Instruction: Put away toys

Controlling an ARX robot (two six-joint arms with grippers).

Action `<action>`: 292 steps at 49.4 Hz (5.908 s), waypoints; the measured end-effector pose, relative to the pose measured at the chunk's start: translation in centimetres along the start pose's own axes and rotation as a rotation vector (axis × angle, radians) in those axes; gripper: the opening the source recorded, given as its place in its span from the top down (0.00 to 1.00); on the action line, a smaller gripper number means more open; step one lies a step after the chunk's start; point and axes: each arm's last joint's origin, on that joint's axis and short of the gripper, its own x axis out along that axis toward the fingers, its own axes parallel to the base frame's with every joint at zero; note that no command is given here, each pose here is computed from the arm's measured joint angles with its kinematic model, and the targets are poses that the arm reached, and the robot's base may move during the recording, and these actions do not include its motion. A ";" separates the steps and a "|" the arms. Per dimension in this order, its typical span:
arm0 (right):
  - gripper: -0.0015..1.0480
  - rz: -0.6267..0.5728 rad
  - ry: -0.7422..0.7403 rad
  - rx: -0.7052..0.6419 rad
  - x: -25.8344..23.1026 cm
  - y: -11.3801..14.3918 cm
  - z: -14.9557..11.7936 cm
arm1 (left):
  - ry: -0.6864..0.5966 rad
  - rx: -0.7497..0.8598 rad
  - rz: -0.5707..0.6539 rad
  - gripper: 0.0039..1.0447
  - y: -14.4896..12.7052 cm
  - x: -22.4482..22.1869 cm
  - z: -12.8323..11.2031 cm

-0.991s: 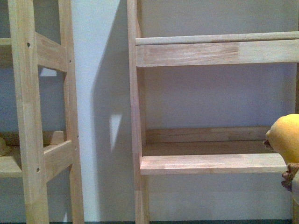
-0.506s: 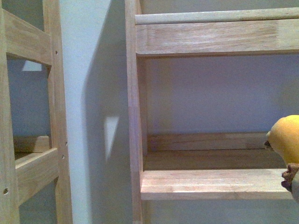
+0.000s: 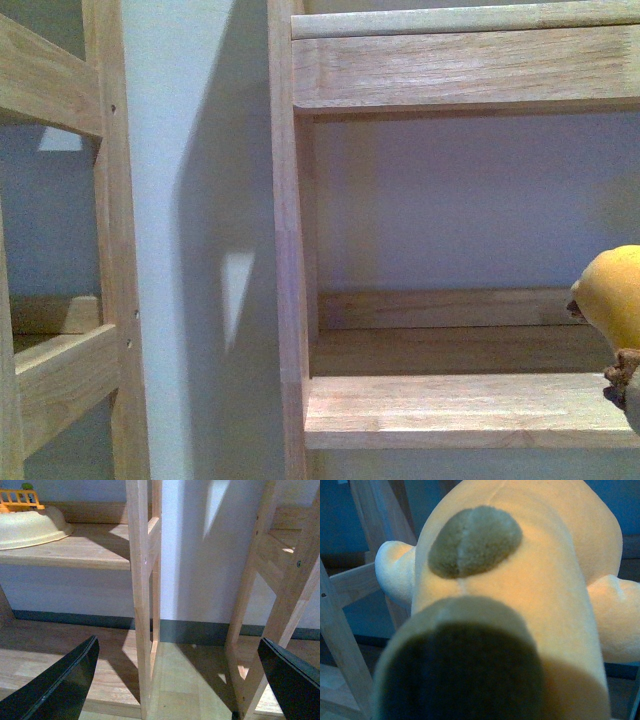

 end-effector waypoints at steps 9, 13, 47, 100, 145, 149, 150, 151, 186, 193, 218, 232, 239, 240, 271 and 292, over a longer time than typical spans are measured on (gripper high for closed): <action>0.91 -0.071 0.067 -0.037 0.1 -0.4 -0.5 | 0.000 0.000 0.000 0.06 0.0 0.0 0.0; 0.91 -0.134 0.090 -0.040 0.5 -1.1 0.6 | 0.000 0.000 0.000 0.06 0.0 0.0 0.0; 0.91 -0.060 -0.367 -0.170 6.3 2.8 25.0 | 0.000 0.000 0.000 0.06 0.0 0.0 0.0; 0.91 0.097 -0.097 0.261 30.6 5.6 31.2 | 0.000 0.000 0.000 0.06 0.0 0.0 0.0; 0.91 0.229 0.074 0.501 36.5 5.4 27.9 | 0.000 0.000 0.000 0.06 0.0 0.0 0.0; 0.91 0.250 0.072 0.523 36.9 5.5 27.6 | 0.000 0.000 0.000 0.06 0.0 0.0 0.0; 0.91 0.253 0.073 0.530 37.0 5.5 27.6 | 0.000 0.000 0.000 0.06 0.0 0.0 0.0; 0.91 0.257 0.073 0.535 37.1 5.5 27.5 | 0.000 0.000 0.000 0.06 0.0 0.0 0.0; 0.07 0.215 0.010 0.474 38.2 5.6 27.8 | 0.000 0.000 0.000 0.06 0.0 0.0 0.0; 0.06 0.179 -0.017 0.445 37.7 5.5 28.2 | 0.000 0.000 0.000 0.06 0.0 0.0 0.0; 0.06 0.004 -0.224 0.246 30.7 6.3 33.1 | 0.000 0.000 0.000 0.06 0.0 0.0 0.0; 0.06 0.043 -0.290 0.125 24.6 7.4 33.1 | 0.000 0.000 0.000 0.06 0.0 0.0 0.0; 0.06 0.071 -0.318 0.070 20.6 7.3 31.9 | 0.000 0.000 0.000 0.06 0.0 0.0 0.0; 0.06 0.071 -0.321 0.064 20.2 7.2 31.8 | 0.000 0.000 0.000 0.06 0.0 0.0 0.0; 0.06 -0.134 -0.219 -0.083 2.2 1.5 13.0 | 0.000 0.000 0.000 0.06 0.0 0.0 0.0; 0.06 -0.220 -0.131 -0.048 0.8 0.8 3.0 | 0.000 0.000 0.000 0.06 0.0 0.0 0.0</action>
